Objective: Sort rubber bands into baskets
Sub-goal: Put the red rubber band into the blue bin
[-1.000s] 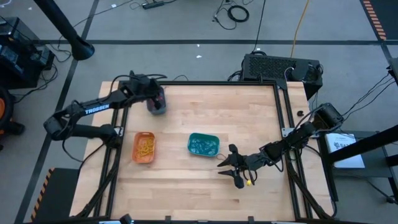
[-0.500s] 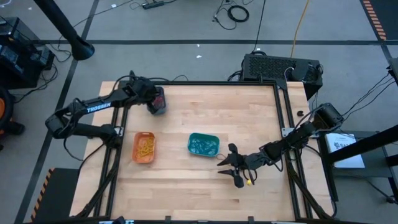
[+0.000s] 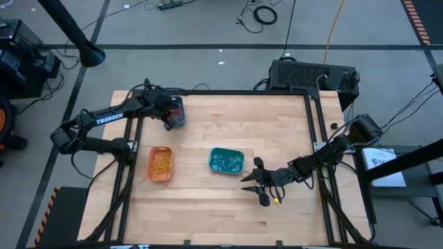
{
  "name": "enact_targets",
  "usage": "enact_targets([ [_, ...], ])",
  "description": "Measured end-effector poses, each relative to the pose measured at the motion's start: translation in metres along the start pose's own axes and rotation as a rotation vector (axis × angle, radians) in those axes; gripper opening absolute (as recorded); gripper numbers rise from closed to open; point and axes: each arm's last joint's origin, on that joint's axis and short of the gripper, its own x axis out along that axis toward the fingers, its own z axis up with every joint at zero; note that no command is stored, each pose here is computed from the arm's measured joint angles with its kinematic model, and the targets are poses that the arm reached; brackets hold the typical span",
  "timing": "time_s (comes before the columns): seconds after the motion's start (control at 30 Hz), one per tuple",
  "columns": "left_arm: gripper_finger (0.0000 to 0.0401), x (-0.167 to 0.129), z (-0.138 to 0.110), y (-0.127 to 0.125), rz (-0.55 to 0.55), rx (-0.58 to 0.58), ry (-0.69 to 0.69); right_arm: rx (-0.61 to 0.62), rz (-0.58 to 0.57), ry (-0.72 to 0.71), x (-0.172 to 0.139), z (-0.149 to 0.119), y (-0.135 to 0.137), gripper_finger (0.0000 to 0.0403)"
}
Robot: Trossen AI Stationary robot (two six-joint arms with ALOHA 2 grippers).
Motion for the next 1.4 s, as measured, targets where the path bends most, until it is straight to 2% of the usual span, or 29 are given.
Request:
enact_targets([
  [0.1, 0.0001, 0.0, 0.001, -0.001, -0.045, -0.006, -0.016, 0.004, -0.006, -0.001, 0.001, 0.001, -0.002, 0.0141],
  [0.3, 0.001, 0.0, 0.001, -0.001, -0.047, -0.007, -0.015, 0.029, -0.005, 0.0, 0.001, 0.001, -0.002, 0.0141],
  [0.57, 0.0053, 0.0, 0.001, -0.001, -0.047, -0.008, -0.013, 0.058, -0.004, 0.0, 0.001, 0.001, -0.002, 0.0141],
  [0.7, 0.008, 0.0, 0.001, 0.0, 0.0, -0.034, -0.01, 0.076, -0.004, 0.0, 0.001, 0.001, -0.002, 0.0141],
  [0.83, 0.009, 0.0, 0.002, 0.001, 0.011, -0.062, -0.021, 0.085, -0.004, 0.0, 0.001, 0.001, -0.002, 0.0141],
  [0.9, 0.009, 0.0, 0.004, -0.001, -0.048, -0.088, -0.05, 0.108, 0.001, 0.001, 0.001, 0.001, -0.002, 0.0141],
  [1.03, 0.0091, -0.003, 0.014, -0.011, -0.281, -0.064, -0.161, 0.192, 0.102, 0.06, 0.0, -0.002, 0.001, 0.0141],
  [1.13, 0.0091, -0.007, 0.024, -0.023, -0.451, -0.007, -0.272, 0.259, 0.144, 0.161, -0.001, -0.009, 0.002, 0.0141],
  [1.23, 0.0091, -0.015, 0.033, -0.042, -0.6, 0.08, -0.379, 0.317, 0.089, 0.296, -0.003, -0.022, 0.0, 0.0141],
  [1.4, 0.0091, -0.031, 0.042, -0.082, -0.722, 0.24, -0.512, 0.413, -0.014, 0.436, -0.008, -0.036, -0.006, 0.0141],
])
